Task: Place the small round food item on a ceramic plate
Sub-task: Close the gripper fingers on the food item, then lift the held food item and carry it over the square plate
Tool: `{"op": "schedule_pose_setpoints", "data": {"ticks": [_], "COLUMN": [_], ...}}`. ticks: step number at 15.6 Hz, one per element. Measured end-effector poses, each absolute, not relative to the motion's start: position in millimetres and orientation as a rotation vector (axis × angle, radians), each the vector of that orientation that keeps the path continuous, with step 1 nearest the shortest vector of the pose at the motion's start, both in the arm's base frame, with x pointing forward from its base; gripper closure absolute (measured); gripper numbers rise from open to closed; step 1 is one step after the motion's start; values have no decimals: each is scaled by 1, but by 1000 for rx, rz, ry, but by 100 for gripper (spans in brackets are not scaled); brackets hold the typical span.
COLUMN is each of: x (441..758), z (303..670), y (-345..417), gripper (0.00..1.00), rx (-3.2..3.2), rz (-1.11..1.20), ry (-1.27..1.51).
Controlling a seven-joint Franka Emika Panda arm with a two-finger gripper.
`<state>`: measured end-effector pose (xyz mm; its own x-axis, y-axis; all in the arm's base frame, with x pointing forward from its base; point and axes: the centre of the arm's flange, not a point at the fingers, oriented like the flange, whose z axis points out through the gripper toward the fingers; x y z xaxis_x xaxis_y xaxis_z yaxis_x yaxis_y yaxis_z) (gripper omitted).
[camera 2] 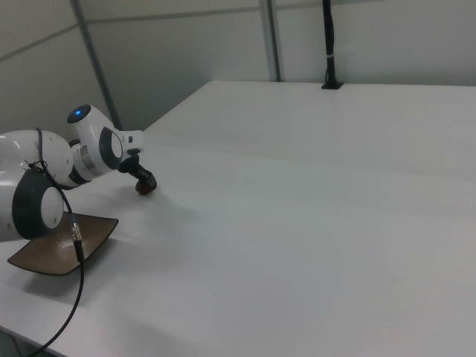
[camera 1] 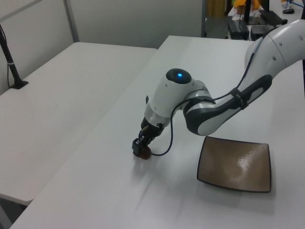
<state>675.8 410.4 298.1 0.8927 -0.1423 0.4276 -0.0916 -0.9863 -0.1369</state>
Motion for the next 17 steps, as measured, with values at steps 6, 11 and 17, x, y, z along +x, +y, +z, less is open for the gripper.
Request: {"op": "schedule_pose_setpoints", "data": {"ticks": [6,11,17], "x": [676,677,666], "z": [304,353,433], "y": [411,408,378], "gripper": [61,61,60], "rx": [-2939,-2891,-2920], "rz": [-687,-753,-767], "ry": [183,191,261]}}
